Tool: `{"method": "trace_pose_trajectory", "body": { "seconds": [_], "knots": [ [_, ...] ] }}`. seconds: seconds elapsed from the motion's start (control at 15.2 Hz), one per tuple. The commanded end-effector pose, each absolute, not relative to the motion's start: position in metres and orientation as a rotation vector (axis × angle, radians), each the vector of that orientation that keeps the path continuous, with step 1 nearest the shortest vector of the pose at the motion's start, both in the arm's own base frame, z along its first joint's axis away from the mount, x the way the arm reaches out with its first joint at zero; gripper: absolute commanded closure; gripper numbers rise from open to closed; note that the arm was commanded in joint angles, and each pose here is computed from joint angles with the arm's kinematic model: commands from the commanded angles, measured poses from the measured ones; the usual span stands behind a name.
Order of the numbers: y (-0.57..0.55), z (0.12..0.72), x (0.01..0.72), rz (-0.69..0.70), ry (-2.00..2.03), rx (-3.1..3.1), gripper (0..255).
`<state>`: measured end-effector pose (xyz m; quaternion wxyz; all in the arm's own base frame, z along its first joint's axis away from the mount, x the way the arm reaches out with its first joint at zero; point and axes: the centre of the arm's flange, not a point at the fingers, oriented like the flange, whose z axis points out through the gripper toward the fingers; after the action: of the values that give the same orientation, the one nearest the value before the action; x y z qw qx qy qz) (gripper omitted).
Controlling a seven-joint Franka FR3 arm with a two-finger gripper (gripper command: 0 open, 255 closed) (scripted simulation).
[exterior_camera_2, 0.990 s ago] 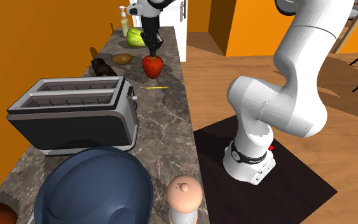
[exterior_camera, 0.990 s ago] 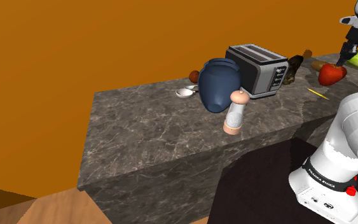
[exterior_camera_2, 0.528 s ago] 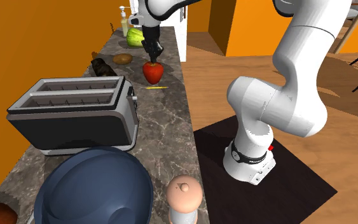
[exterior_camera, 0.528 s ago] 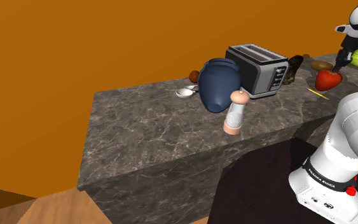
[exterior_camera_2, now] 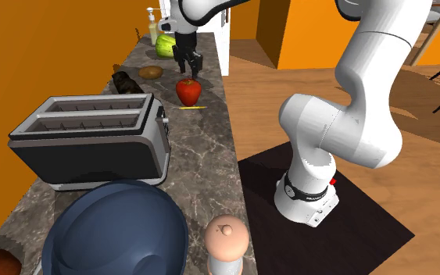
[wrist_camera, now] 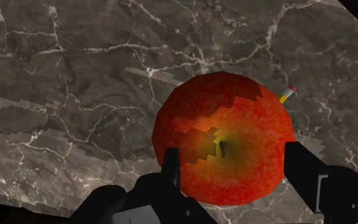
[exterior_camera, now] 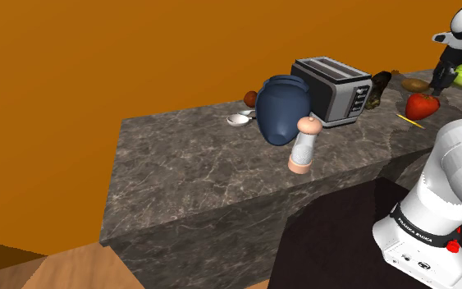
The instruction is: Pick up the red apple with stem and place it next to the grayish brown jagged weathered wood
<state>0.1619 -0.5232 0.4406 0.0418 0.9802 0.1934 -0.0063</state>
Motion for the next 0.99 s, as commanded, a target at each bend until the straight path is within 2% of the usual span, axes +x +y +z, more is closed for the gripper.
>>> {"method": "trace_pose_trajectory", "body": {
  "seconds": [0.0,0.2,0.46,0.92],
  "knots": [
    [-0.523,0.441,0.162,-0.019,0.592,3.000,0],
    [-0.523,0.441,0.162,-0.019,0.592,3.000,0],
    [-0.519,0.490,0.162,-0.019,0.592,3.000,0],
    [-0.519,0.490,0.162,-0.019,0.592,3.000,0]
  ]
}}
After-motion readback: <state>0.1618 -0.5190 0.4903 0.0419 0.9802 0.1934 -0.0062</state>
